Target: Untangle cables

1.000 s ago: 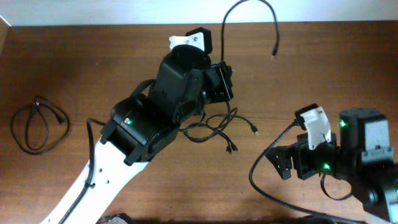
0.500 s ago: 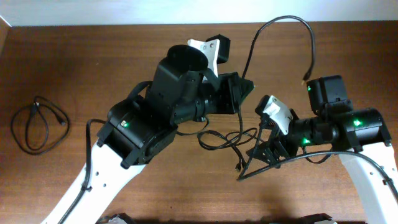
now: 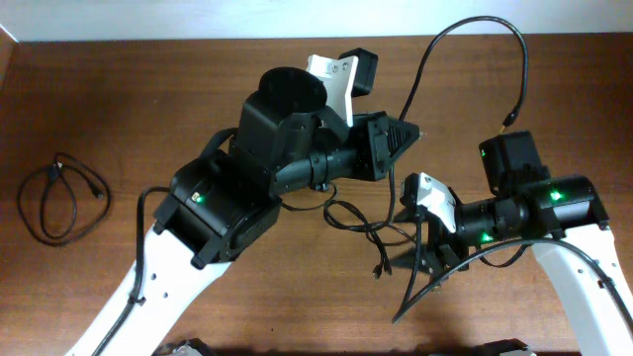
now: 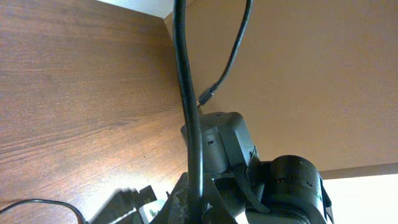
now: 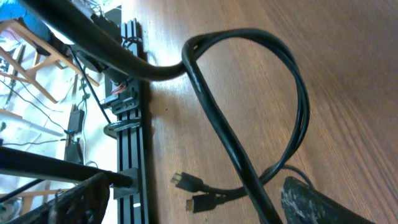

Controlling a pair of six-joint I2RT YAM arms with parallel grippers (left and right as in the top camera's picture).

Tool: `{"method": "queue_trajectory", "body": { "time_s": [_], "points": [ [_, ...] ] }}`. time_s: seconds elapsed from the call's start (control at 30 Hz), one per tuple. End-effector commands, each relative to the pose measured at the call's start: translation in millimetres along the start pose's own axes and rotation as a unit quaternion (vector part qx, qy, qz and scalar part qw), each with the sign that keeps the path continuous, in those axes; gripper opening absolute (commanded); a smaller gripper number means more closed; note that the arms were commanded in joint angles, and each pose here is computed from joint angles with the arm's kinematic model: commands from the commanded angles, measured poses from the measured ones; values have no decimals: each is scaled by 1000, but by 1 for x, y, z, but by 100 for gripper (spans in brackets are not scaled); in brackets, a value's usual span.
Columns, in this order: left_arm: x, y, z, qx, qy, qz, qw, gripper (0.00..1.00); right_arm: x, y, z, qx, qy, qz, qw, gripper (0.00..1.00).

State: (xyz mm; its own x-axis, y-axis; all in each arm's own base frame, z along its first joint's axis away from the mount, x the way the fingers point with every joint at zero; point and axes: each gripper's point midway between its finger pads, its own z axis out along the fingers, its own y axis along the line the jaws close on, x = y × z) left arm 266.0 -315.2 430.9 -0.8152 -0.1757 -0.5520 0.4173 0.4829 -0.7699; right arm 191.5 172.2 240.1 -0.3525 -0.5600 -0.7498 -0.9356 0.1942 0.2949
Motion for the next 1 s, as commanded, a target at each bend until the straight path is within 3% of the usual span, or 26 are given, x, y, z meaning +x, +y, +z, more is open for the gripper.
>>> {"method": "queue_trajectory", "body": {
  "time_s": [0.0,0.03,0.2,0.3,0.47,0.67,0.83,0.97],
  "points": [
    [-6,-15,-14,14,-19,14,1000,0,-2,6,0,-15,-11,3,1000,42],
    [-6,-14,-14,13,-18,13,1000,0,-1,8,0,-18,-9,10,1000,24],
    [-2,-4,-14,-9,-13,9,1000,0,3,14,0,-28,-1,64,998,4],
    [-5,29,-17,-92,-36,-6,995,0,2,12,0,-25,-2,126,992,4],
    [3,72,-29,-198,-41,-19,979,0,0,8,0,-19,-5,147,989,4],
    [13,129,-65,-356,-50,-16,933,0,15,-24,-2,67,31,241,968,4],
    [9,151,-88,-432,-72,0,899,0,33,-65,-15,196,50,346,916,4],
    [-3,166,-114,-499,-111,22,859,0,35,-71,-22,210,42,361,907,4]
  ]
}}
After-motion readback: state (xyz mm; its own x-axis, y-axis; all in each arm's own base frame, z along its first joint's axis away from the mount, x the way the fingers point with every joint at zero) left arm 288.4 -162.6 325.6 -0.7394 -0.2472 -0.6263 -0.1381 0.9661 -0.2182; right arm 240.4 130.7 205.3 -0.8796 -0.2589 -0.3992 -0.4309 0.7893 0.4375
